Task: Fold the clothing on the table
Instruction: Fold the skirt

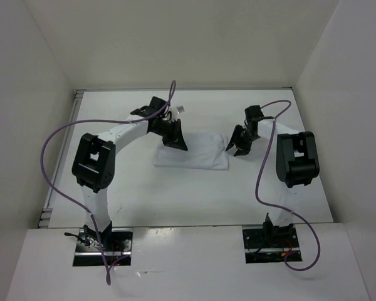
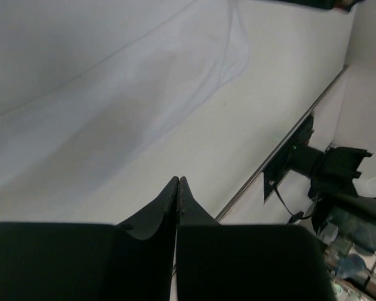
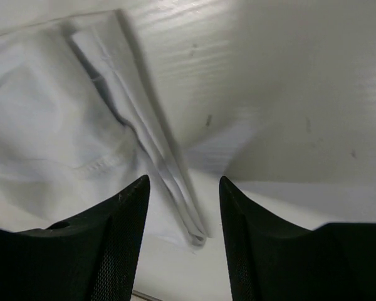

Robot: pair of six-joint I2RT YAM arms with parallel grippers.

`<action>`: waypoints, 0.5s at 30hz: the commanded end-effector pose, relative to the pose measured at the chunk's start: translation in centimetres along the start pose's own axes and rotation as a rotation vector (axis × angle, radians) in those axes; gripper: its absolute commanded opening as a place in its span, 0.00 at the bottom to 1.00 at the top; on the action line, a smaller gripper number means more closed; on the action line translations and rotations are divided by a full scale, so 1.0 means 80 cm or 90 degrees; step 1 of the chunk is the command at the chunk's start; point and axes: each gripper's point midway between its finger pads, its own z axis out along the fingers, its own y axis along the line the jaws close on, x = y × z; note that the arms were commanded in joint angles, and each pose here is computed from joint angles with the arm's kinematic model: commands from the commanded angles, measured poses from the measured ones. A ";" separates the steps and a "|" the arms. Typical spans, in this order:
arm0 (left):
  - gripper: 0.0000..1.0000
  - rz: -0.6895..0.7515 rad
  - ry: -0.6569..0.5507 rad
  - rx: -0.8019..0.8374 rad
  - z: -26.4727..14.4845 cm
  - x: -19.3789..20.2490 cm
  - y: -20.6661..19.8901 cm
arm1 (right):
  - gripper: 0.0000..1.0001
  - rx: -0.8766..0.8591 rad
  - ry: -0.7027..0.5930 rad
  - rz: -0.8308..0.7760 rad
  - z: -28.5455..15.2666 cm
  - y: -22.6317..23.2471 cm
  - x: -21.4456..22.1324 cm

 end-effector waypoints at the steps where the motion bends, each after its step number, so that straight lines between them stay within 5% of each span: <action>1: 0.00 0.024 0.068 0.024 0.018 0.021 -0.010 | 0.54 -0.100 -0.002 -0.025 0.001 0.039 -0.024; 15: 0.00 -0.027 0.153 -0.097 0.097 0.065 0.068 | 0.48 -0.129 0.033 -0.002 0.022 0.030 -0.013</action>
